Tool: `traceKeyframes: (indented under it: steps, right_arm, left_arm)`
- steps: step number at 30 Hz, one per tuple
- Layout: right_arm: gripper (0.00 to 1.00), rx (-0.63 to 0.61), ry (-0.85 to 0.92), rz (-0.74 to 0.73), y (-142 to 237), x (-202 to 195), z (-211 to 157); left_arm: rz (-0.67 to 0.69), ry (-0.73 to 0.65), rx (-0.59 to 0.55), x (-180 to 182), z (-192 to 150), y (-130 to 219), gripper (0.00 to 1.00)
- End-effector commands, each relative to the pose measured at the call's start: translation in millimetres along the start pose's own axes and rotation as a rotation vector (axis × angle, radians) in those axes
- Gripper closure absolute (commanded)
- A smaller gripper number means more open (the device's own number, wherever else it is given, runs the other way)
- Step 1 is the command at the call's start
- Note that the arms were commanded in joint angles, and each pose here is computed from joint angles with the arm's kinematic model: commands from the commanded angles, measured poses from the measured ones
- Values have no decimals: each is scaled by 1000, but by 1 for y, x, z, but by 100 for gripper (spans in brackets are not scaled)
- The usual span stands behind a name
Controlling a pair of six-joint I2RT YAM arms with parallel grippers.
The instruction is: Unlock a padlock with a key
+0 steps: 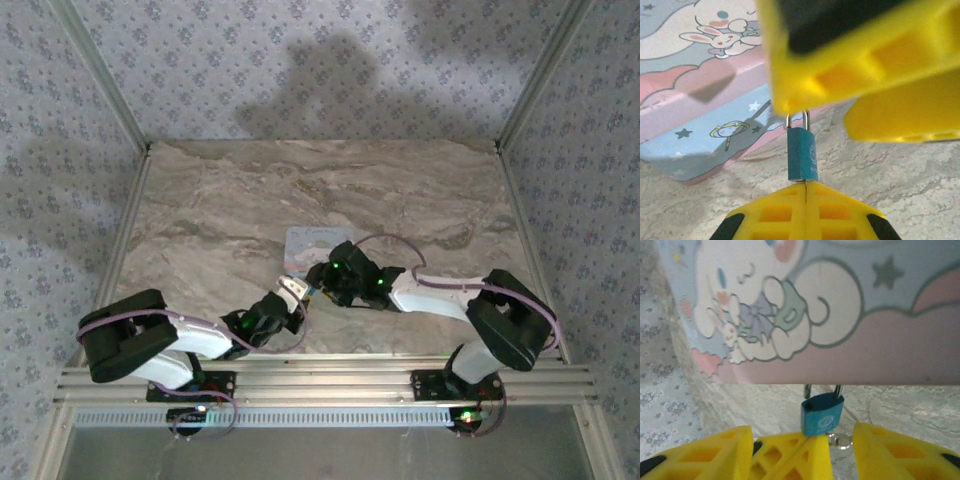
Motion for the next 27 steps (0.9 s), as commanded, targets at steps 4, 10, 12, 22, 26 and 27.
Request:
traceKeyframes:
  steps: [4, 10, 12, 22, 26, 27]
  right_arm:
    - [41, -63, 7, -29, 22, -6, 3]
    - [40, -103, 27, -58, 36, -10, 5]
    - [41, -103, 33, -59, 35, -9, 4]
    - [44, -55, 41, -15, 13, 4, -3]
    - [44, -32, 53, -5, 7, 11, -4]
    - [44, -27, 55, -4, 5, 12, -4]
  left_arm:
    - [19, 18, 39, 6, -6, 1, 100]
    - [57, 21, 33, 10, -1, 4, 100]
    - [65, 15, 25, 11, 1, 6, 100]
    - [84, -79, 6, 9, 16, 18, 100]
    - [101, -108, 1, 10, 20, 23, 100]
    - [108, -114, -1, 11, 20, 24, 100]
Point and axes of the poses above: each hand's point on the last joint's axis, 136 mm out from that joint toward the fingers, its own y axis back along the fingers, its own x axis along the line the jaws close on, z = x × y, the point moved 6 cm from there along y, back along the fingers, and after that the axes turned 12 degrees about y, right-handed, at the moved point
